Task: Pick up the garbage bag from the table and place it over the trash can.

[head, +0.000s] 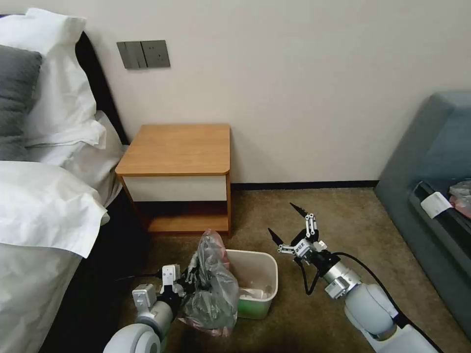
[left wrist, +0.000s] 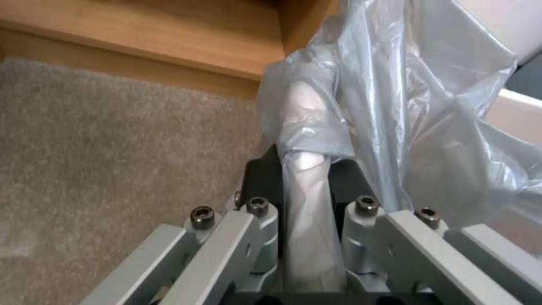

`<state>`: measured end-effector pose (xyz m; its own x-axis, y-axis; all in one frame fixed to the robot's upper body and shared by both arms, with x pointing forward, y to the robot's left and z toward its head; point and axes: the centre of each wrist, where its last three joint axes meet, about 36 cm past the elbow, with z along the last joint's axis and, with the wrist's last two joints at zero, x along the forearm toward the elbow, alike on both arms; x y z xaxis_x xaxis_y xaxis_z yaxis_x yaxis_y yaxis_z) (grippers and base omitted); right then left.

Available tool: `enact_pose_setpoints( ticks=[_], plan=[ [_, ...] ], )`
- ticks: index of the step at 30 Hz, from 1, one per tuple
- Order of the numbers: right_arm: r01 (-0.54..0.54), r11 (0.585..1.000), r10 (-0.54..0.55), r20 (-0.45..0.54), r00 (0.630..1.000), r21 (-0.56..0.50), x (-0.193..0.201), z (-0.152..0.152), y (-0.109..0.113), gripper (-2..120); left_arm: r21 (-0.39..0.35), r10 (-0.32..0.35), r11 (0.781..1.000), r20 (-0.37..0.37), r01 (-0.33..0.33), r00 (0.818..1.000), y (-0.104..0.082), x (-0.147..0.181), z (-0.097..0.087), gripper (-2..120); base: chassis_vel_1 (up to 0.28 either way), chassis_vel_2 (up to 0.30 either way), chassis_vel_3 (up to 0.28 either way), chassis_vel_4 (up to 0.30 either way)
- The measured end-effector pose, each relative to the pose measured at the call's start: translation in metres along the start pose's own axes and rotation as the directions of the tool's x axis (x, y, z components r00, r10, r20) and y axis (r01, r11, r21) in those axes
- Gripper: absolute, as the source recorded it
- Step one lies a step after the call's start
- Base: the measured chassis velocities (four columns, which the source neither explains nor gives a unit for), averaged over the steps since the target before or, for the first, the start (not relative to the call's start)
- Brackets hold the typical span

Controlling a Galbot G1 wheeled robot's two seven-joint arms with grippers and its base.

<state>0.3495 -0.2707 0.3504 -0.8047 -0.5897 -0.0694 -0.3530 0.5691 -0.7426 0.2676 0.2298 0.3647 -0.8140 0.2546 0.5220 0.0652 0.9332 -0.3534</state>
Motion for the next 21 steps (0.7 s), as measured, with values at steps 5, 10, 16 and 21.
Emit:
enact_pose_setpoints(
  ticks=[5, 10, 16, 21],
  plan=[
    [-0.033, 0.998, 0.033, 0.011, 0.999, -0.047, -0.005, -0.008, 0.001, 100, -0.009, -0.022, 1.000, 0.072, 0.023, 0.997, -0.005, 0.003, -0.002, 11, 0.000, 0.000, 0.000, 0.000],
    [-0.120, 0.929, 0.126, -0.007, 0.992, -0.351, -0.017, -0.048, 0.008, 100, -0.022, -0.040, 0.999, 0.237, 0.047, 0.971, -0.010, 0.007, -0.002, 11, 0.000, 0.000, 0.000, 0.000],
    [-0.076, 0.631, 0.069, -0.042, 0.997, -0.772, -0.033, -0.125, 0.008, 100, -0.060, -0.074, 0.992, 0.408, 0.107, 0.910, -0.011, 0.012, -0.006, 11, 0.000, 0.000, 0.000, 0.000],
    [-0.021, 0.476, -0.048, -0.050, 0.998, -0.879, -0.042, -0.165, 0.001, 100, -0.104, -0.073, 0.985, 0.471, 0.137, 0.879, -0.010, 0.015, -0.008, 11, 0.000, 0.000, 0.000, 0.000]
  ],
)
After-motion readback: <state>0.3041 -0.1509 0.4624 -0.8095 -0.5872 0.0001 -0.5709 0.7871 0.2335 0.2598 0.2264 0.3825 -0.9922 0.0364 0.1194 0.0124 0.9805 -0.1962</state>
